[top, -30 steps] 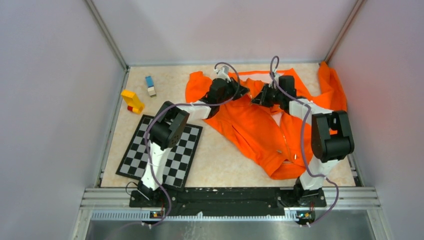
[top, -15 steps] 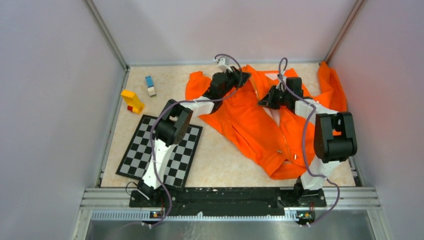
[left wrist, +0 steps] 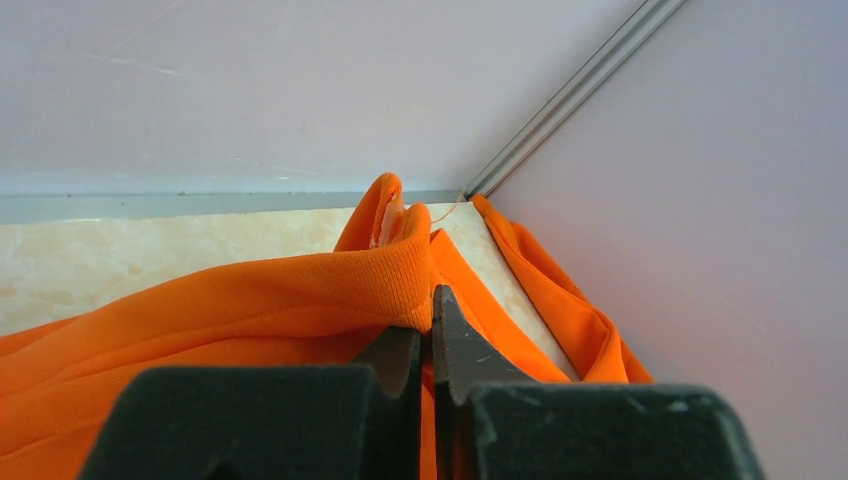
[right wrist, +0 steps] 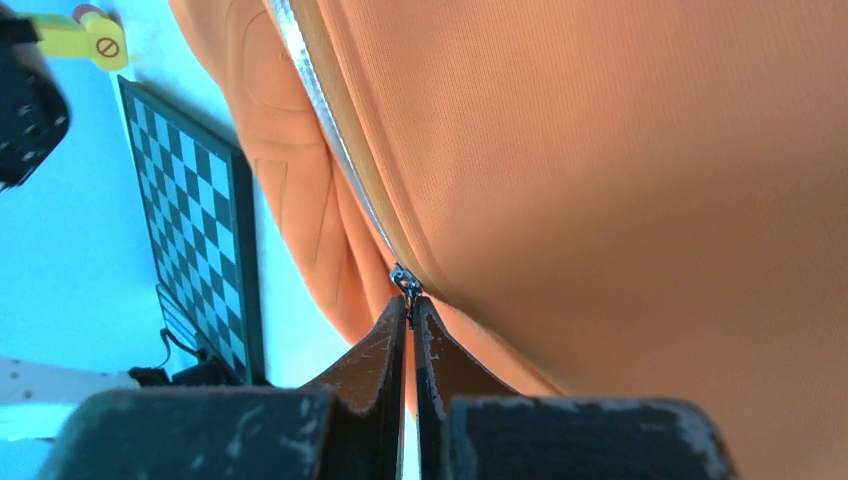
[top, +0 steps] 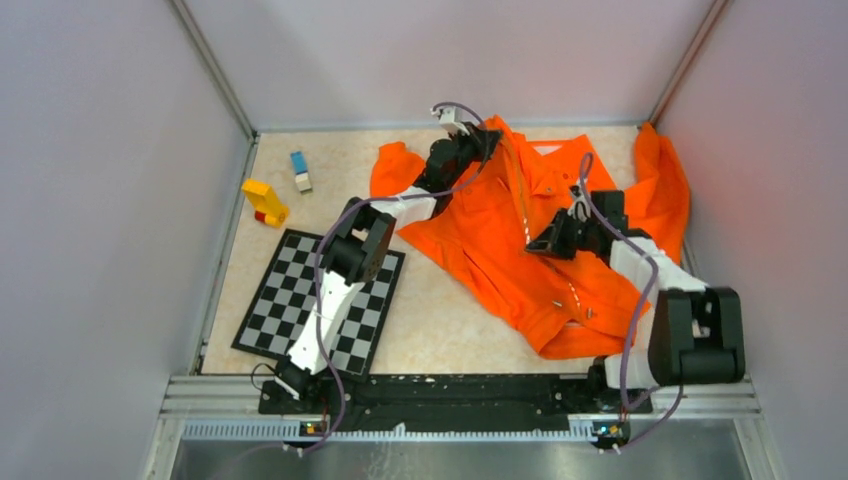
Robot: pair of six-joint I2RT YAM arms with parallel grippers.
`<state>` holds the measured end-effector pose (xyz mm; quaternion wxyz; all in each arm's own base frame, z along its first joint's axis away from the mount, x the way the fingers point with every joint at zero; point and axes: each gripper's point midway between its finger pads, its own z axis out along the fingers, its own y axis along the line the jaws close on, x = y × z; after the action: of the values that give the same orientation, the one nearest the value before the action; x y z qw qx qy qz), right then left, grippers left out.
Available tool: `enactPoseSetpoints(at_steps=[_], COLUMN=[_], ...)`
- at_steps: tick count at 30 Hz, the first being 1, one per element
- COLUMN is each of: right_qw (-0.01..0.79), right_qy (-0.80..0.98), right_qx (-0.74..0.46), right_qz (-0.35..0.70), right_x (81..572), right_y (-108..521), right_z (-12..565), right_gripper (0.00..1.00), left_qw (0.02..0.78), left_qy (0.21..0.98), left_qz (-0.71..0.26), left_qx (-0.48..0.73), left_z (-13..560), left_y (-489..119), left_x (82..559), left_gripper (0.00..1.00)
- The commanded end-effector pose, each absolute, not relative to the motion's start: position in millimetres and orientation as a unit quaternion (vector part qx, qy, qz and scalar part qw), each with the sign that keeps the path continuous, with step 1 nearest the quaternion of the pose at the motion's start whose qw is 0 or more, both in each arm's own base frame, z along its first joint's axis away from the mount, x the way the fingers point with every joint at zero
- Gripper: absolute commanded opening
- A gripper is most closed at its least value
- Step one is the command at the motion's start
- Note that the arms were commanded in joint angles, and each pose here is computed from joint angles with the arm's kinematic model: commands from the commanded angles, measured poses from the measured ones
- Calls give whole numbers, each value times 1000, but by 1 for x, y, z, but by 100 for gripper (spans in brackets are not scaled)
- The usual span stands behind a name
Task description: Zip up the jacket
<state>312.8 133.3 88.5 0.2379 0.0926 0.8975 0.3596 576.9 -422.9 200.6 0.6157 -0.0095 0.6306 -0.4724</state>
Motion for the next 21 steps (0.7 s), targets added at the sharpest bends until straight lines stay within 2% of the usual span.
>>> enactPoseSetpoints(at_steps=[1,10,21], right_qw=[179,161,168], right_qy=[902,920,923], right_qx=[156,264,230], right_qz=[359,240,257], right_x=[257,180,107], right_y=[127,90,93], right_z=[104,128,172], right_gripper=[0,0,0], left_qw=[709,731,732], left_qy=[540,530,544], left_qz=[-451,-425,-406], left_qx=[-44,-62,-64], left_z=[274,264,234], left_y=[-383,-376,-380], left_x=[607,622,636], left_gripper=[0,0,0])
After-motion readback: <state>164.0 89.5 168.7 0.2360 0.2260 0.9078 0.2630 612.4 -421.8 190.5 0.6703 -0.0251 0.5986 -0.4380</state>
